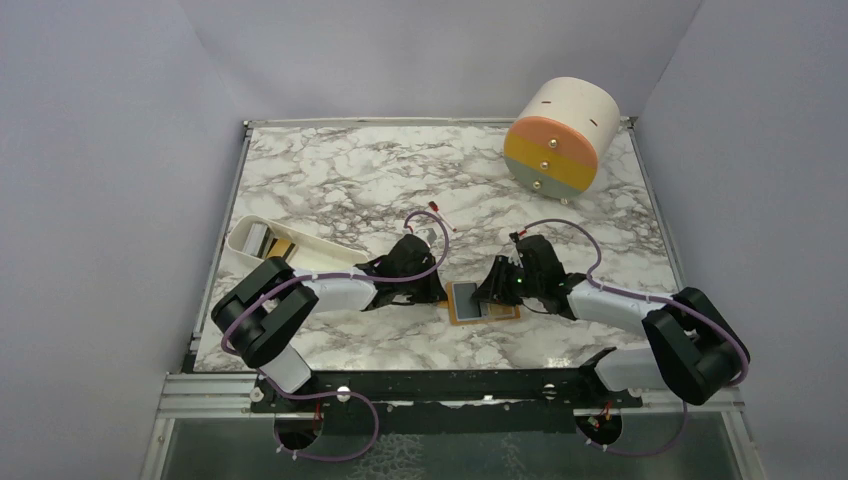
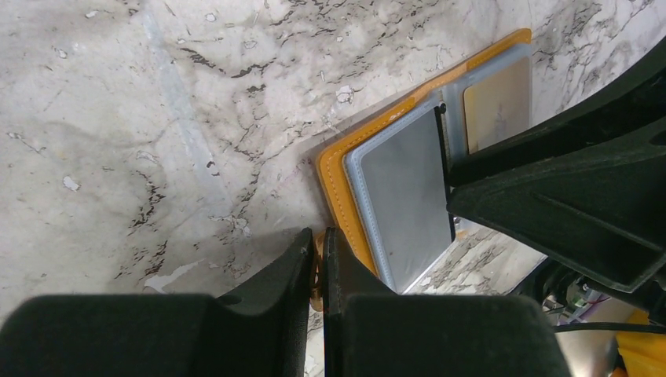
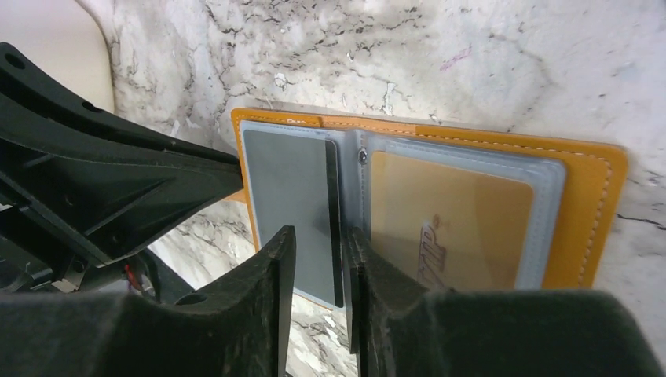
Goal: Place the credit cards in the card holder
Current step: Insert the credit card into the card holder.
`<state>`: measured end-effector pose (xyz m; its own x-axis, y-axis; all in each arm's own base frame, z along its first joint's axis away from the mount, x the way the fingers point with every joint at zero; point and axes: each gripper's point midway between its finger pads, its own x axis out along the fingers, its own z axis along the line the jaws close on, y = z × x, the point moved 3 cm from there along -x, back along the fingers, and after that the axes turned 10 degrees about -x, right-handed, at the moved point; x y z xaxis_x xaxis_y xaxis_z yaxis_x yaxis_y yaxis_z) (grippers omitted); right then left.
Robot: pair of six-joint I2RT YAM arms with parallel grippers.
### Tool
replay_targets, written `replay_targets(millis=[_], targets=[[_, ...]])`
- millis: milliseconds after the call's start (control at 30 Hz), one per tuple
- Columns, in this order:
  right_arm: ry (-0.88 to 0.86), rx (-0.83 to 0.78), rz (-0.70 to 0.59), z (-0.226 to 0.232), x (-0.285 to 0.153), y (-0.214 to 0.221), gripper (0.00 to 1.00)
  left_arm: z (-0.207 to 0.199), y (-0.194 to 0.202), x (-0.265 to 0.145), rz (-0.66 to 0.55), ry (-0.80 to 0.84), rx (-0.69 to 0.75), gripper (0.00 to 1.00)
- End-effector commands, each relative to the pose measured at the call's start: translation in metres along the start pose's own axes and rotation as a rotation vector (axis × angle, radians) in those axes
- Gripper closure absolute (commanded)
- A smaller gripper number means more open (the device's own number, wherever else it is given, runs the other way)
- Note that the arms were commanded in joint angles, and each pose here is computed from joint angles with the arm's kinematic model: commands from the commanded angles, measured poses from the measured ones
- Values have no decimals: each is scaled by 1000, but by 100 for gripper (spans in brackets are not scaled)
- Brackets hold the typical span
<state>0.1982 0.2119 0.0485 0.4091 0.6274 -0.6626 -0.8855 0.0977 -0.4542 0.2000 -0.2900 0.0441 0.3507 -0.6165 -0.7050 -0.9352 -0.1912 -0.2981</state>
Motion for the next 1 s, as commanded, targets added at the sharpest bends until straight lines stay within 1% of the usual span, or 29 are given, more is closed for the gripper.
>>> replay_targets(millis=[0, 133, 333, 467, 567, 733, 967], targets=[[113, -79, -10, -5, -14, -11, 68, 1, 2, -6, 7, -10, 28, 100], [148, -121, -14, -4, -28, -16, 58, 2, -5, -9, -9, -10, 28, 100], [247, -130, -29, -11, -43, -22, 44, 3, -11, -12, -19, -6, 32, 100], [315, -104, -31, -21, -47, -21, 30, 4, -8, -11, -8, -1, 30, 100], [325, -80, -23, -24, -47, -17, 19, 6, -6, -10, -1, -6, 28, 100], [327, -45, -20, -29, -47, -7, 14, 7, -5, -10, -1, 2, 25, 100], [313, -30, -17, -35, -45, 4, 12, 6, -2, -7, 12, 16, 20, 100]])
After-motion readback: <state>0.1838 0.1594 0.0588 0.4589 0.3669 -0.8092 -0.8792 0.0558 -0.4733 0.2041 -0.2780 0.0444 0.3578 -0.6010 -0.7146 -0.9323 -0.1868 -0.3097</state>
